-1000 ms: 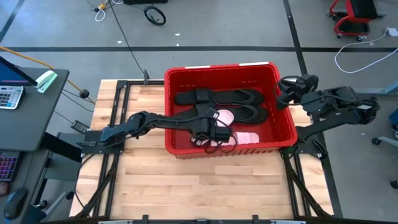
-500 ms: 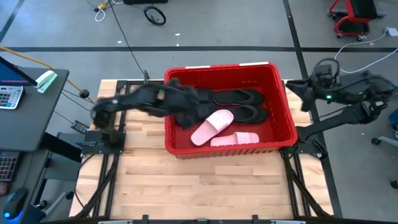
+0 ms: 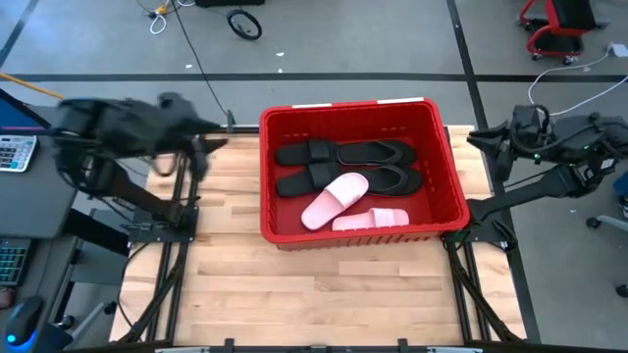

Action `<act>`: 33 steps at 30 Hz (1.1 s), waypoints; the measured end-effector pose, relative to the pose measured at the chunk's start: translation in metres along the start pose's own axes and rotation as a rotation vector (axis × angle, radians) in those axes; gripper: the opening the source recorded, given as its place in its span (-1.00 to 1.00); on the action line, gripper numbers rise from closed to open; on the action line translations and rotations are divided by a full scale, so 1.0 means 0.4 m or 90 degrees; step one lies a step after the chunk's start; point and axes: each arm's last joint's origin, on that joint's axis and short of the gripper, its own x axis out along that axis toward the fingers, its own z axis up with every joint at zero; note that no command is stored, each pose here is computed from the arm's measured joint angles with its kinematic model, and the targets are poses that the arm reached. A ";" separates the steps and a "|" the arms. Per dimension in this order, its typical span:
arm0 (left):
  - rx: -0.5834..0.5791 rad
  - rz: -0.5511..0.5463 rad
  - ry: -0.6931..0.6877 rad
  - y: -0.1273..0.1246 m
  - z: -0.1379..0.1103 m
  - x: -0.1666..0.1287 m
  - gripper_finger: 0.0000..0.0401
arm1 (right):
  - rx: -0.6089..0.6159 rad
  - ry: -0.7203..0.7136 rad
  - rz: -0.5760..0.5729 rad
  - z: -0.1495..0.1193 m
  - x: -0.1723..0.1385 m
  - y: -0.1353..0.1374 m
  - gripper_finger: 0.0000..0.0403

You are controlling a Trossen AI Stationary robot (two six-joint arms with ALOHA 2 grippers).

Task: Pick and place slides into bin
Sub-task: Return to Home Position

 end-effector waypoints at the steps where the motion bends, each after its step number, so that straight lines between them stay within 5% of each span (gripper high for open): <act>1: -0.003 -0.010 -0.005 0.012 -0.009 -0.018 -0.08 | -0.005 0.004 0.011 -0.011 0.002 -0.003 -0.56; 9: -0.054 -0.036 0.011 0.075 -0.132 -0.068 -0.12 | -0.015 -0.060 0.147 -0.125 0.034 -0.020 -0.56; 22: -0.080 -0.087 -0.136 -0.027 -0.370 0.182 -0.14 | 0.011 -0.217 0.372 -0.331 0.134 -0.022 -0.56; 33: -0.181 -0.123 -0.201 -0.005 -0.516 0.240 -0.14 | -0.026 -0.250 0.383 -0.333 0.126 -0.027 -0.56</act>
